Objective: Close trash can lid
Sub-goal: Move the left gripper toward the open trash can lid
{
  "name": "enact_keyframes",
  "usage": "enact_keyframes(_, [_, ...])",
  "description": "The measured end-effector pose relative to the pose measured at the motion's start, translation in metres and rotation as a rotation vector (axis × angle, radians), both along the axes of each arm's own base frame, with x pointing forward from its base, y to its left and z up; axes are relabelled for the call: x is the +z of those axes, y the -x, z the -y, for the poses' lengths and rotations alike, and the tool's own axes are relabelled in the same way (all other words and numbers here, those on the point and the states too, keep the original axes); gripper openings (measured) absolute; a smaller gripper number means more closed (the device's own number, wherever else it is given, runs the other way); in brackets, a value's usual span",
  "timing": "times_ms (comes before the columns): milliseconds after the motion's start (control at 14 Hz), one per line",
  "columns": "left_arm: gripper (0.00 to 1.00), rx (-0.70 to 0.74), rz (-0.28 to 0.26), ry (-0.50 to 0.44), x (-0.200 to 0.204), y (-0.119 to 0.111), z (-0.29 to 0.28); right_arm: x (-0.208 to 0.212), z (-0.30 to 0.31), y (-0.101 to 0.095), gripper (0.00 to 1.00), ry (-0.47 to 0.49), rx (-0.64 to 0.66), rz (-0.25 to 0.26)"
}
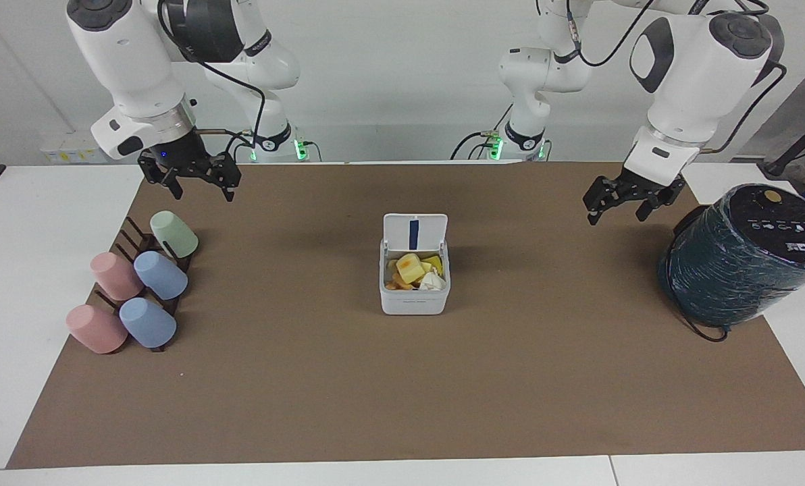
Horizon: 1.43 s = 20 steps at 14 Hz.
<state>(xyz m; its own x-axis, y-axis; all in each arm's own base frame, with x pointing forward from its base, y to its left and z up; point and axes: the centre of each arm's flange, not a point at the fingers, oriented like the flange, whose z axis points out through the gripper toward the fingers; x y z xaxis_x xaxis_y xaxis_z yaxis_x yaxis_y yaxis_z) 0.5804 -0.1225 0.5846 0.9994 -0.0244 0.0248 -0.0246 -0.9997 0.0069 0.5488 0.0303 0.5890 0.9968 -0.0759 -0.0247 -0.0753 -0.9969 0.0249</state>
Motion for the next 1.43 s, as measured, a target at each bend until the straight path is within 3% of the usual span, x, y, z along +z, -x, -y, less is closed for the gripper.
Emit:
enact_keyframes(286, [1.00, -0.044, -0.029, -0.003, -0.011, 0.018, 0.032, 0.000, 0.000, 0.000, 1.00, 0.000, 0.000, 0.000])
enact_keyframes(714, [1.00, -0.095, -0.083, 0.007, -0.028, 0.073, 0.114, 0.000, 0.000, 0.000, 1.00, 0.000, 0.000, 0.000])
enact_keyframes(1071, [0.93, -0.038, -0.073, 0.057, -0.035, 0.115, 0.182, 0.000, 0.000, 0.000, 1.00, 0.000, 0.000, 0.000])
enact_keyframes(1143, [0.89, -0.026, -0.058, 0.075, -0.039, 0.124, 0.194, 0.000, 0.000, 0.000, 1.00, 0.000, 0.000, 0.000])
enact_keyframes(1429, [0.37, 0.018, -0.001, 0.140, -0.059, 0.155, 0.234, 0.000, 0.000, 0.000, 1.00, 0.000, 0.000, 0.000])
